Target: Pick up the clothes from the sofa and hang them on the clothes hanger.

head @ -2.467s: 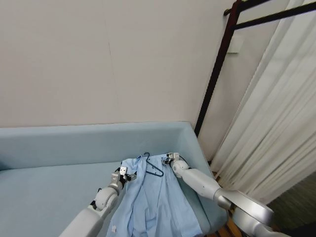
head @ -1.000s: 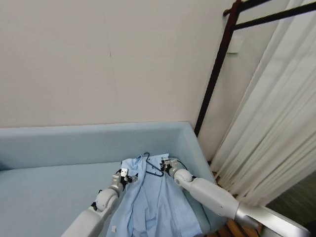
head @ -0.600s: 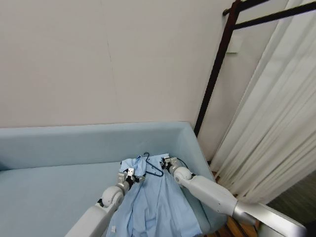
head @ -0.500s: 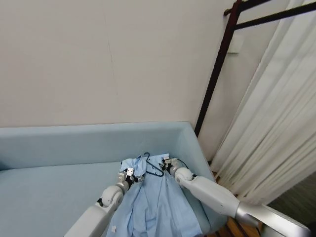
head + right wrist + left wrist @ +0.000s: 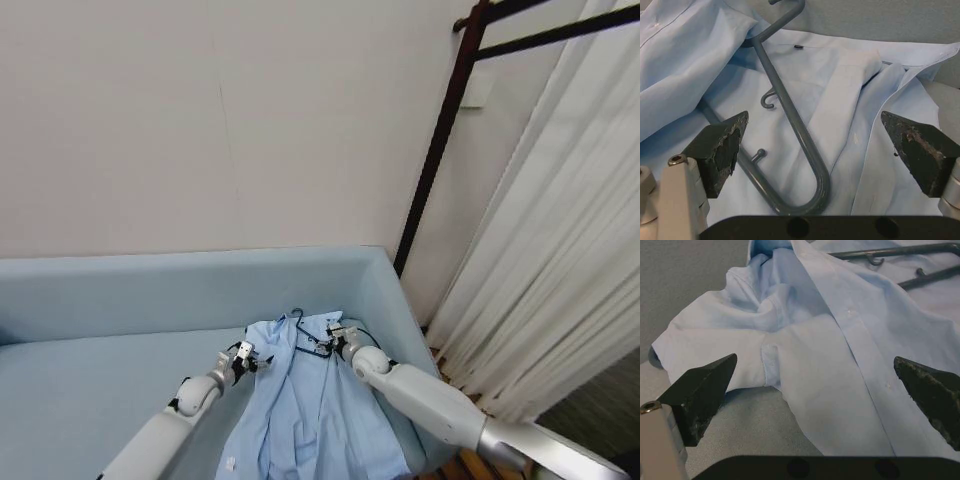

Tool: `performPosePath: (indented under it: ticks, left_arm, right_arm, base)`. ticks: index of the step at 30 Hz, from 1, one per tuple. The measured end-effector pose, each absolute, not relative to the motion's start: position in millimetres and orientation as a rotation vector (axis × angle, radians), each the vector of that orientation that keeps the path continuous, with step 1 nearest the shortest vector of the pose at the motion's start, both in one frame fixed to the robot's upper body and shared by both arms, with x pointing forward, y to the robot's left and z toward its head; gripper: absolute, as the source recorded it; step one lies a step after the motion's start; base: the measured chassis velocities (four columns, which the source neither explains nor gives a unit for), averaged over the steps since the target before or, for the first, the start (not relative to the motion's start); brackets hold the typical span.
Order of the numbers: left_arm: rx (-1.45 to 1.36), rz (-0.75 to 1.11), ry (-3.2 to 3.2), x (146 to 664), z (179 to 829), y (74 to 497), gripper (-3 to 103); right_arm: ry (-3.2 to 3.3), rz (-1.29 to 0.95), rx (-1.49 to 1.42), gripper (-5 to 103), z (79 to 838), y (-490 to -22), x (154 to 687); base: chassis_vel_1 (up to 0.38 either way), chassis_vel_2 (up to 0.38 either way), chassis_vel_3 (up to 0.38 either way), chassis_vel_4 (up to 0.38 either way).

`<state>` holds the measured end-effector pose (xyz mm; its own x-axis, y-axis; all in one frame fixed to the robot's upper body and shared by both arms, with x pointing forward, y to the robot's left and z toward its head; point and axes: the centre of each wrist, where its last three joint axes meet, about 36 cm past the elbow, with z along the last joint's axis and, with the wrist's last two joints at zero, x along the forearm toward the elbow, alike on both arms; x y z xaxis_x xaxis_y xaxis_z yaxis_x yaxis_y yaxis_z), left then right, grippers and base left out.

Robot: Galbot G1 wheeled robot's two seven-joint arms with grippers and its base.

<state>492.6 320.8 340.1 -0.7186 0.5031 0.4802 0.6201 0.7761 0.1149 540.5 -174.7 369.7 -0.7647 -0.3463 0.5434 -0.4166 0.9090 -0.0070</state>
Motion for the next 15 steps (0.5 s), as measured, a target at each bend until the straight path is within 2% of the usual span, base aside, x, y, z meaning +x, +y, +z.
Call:
performPosePath:
  ticks: [2, 9, 13, 15]
  left_arm:
    - [-0.853, -0.378, -2.539, 492.7, 340.3, 321.8, 100]
    - [-0.832, -0.359, -2.557, 488.4, 338.7, 317.2, 100]
    - [-0.831, -0.333, -2.566, 486.6, 339.5, 314.4, 100]
    - [-0.832, -0.324, -2.569, 486.3, 340.4, 313.4, 100]
  right_arm:
    - [-2.513, 0.176, 0.559, 88, 370.7, -176.2, 537.5]
    - [-2.491, 0.323, 0.663, 83, 357.3, -183.0, 516.6]
    - [-2.501, 0.489, 0.728, 86, 341.1, -182.1, 507.6]
    - [-2.502, 0.533, 0.732, 93, 336.7, -180.5, 508.1]
  base:
    - [0.000, 0.000, 0.000, 0.000]
    - [0.000, 0.000, 0.000, 0.000]
    - [0.000, 0.000, 0.000, 0.000]
    - [0.000, 0.000, 0.000, 0.000]
